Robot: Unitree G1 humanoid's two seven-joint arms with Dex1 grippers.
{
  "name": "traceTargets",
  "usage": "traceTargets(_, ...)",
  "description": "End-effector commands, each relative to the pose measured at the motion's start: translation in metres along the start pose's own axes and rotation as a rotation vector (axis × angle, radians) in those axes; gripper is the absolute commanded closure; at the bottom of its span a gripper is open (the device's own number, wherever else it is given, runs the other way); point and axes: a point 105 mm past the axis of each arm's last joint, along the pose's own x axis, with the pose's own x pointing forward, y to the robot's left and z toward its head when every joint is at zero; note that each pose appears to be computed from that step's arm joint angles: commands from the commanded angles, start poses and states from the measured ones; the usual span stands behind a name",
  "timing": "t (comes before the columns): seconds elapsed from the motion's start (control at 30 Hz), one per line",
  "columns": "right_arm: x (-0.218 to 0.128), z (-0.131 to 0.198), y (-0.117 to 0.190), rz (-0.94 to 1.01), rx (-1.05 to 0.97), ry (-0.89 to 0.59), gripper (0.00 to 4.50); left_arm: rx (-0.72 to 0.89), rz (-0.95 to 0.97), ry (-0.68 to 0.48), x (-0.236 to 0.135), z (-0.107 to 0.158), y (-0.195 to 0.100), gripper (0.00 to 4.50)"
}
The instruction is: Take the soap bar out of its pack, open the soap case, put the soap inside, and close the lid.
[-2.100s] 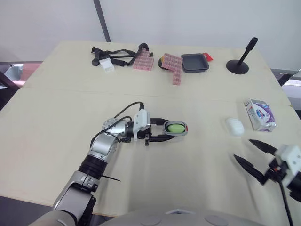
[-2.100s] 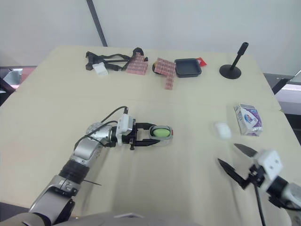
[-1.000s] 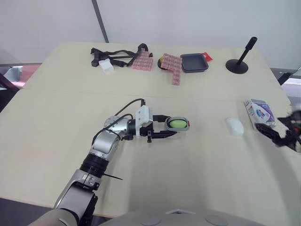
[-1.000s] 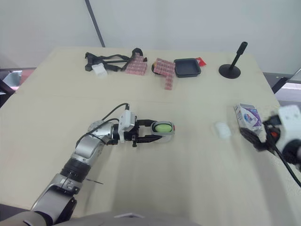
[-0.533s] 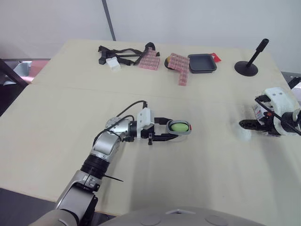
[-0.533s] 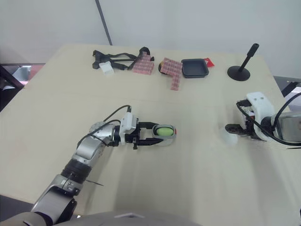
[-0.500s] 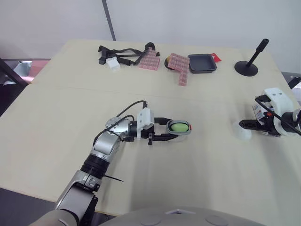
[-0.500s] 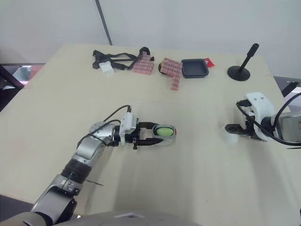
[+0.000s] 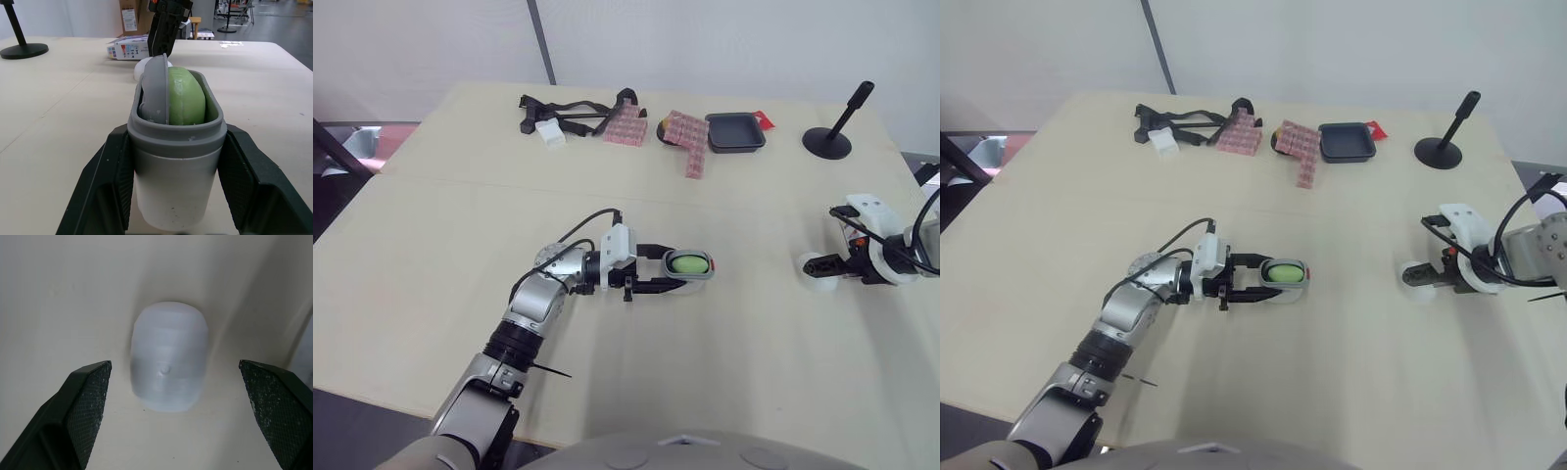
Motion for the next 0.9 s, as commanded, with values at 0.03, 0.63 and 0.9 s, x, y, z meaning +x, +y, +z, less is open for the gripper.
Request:
traceTargets(0.03, -0.0010, 0.0063, 0.0026, 0.012, 0.007, -0.018, 0.03, 0.052, -0.012, -0.032, 0.0030, 0.0134, -0.0012, 2.59)
traceTargets(0.63, 0.0084, 0.0030, 0.0012, -0.028, -0.002, 0.012, 1.83, 0.042, -0.006, -0.027, 0.0024, 0.0109, -0.0029, 2.59)
traceTargets(0.9, 0.0062, 0.0025, 0.0040, -0.036, -0.053, 0.024, 2.58, 0.033, 0.003, -0.029, 0.0026, 0.0107, -0.0027, 2.59)
